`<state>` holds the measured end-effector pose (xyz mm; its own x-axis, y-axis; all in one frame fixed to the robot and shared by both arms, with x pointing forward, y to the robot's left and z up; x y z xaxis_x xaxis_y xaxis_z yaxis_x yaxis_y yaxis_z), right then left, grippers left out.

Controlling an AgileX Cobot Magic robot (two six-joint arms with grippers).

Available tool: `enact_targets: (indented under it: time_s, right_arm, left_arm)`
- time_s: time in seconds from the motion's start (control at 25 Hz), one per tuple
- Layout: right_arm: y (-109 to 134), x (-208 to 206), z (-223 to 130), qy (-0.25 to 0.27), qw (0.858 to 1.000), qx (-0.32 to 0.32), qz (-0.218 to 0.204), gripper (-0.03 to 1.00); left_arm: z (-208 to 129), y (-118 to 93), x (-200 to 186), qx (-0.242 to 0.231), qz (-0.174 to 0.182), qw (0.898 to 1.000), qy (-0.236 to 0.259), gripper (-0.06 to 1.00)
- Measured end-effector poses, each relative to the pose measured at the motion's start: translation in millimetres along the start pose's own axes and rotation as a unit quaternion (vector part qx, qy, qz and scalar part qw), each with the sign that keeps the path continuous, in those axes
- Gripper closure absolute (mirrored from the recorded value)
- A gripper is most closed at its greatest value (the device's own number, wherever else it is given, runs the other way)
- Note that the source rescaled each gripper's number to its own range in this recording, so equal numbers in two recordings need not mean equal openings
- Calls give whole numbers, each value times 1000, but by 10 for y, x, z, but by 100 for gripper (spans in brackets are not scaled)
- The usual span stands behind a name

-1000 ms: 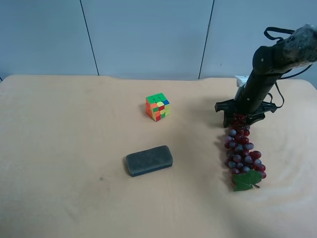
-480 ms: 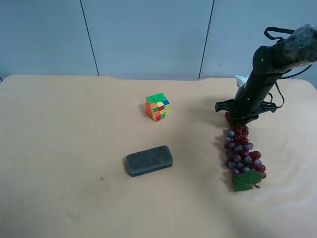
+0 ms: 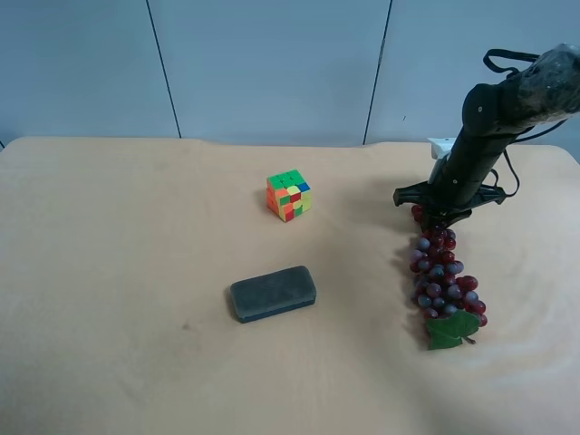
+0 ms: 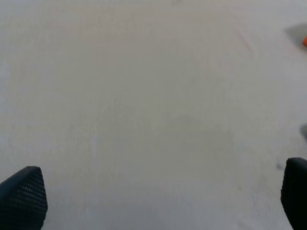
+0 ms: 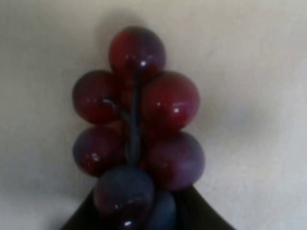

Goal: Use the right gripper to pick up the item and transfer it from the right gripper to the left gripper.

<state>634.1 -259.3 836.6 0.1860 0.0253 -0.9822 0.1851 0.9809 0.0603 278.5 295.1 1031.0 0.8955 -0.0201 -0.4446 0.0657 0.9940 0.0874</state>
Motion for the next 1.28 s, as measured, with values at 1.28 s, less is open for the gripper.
enact_targets:
  time_s: [1.28]
  right_arm:
    - [636, -667, -176, 30, 966, -89, 240, 93]
  left_arm:
    - [0, 0, 0, 0, 0, 1000, 0, -6]
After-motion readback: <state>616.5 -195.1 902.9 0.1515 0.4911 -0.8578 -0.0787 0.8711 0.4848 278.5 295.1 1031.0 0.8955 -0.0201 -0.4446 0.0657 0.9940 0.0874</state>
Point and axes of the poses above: a point on each arm's last joint axis where the gripper is mounted, x pointing out along that axis toward the gripper, y along the wrist's bending axis when the last joint is at zero, z = x × y, the point moved 5 cm from there along x, pointing out along that axis toward the gripper, and after that the axes turned 9 degrees about x, right-handed, at the moved point
